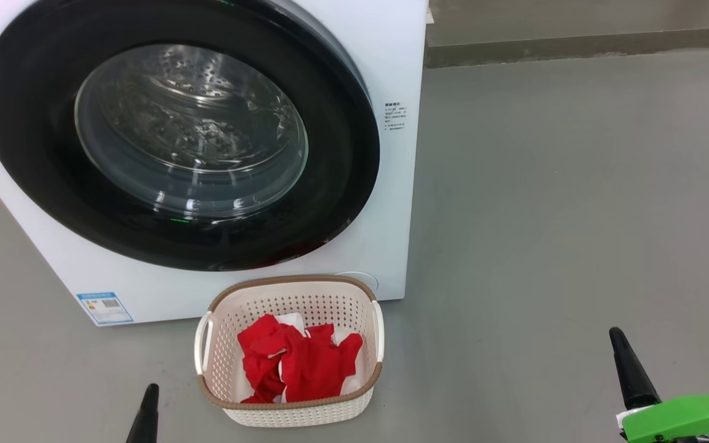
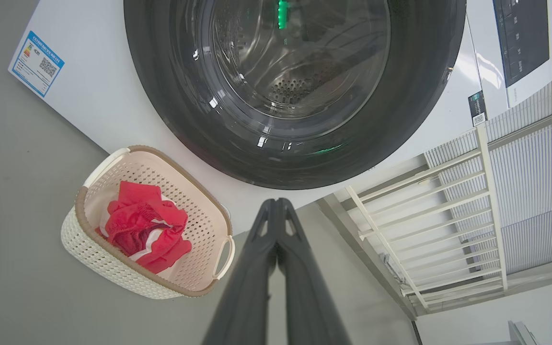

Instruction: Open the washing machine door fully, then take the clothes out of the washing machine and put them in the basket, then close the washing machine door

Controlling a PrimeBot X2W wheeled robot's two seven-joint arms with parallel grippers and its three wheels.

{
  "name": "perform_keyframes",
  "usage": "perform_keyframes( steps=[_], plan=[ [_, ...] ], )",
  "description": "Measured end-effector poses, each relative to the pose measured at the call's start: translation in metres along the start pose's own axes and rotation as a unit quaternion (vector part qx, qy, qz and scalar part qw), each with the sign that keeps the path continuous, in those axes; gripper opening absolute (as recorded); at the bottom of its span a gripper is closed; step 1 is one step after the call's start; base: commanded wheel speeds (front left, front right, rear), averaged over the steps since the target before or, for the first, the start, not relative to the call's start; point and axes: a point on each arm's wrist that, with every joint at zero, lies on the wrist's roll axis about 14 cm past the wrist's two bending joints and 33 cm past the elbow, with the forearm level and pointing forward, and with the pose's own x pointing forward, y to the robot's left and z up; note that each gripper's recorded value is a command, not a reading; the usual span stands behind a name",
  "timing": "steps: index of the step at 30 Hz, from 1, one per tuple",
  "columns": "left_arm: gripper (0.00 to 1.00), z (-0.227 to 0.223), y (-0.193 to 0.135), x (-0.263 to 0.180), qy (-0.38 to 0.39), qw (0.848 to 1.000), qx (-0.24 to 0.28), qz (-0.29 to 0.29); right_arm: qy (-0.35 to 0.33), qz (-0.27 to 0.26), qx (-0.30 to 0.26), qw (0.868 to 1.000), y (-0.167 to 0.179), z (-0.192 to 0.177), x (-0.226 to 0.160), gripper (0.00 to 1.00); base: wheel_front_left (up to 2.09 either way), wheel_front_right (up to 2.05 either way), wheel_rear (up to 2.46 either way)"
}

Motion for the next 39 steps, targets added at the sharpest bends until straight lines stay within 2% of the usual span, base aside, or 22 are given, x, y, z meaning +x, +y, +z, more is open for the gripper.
perform_keyframes(
  steps=[19,39],
  plan=[
    [0.0,-0.002,-0.009,0.014,0.012,0.995,-0.1,-0.009,0.008,0.003,0.102,0.995,0.004,0.001,0.009,0.0,0.0,0.0,0.0],
    [0.0,-0.004,-0.017,0.026,0.025,0.978,-0.205,-0.019,0.013,0.018,0.213,0.977,0.013,0.004,0.021,0.0,0.0,0.0,0.0]
  ],
)
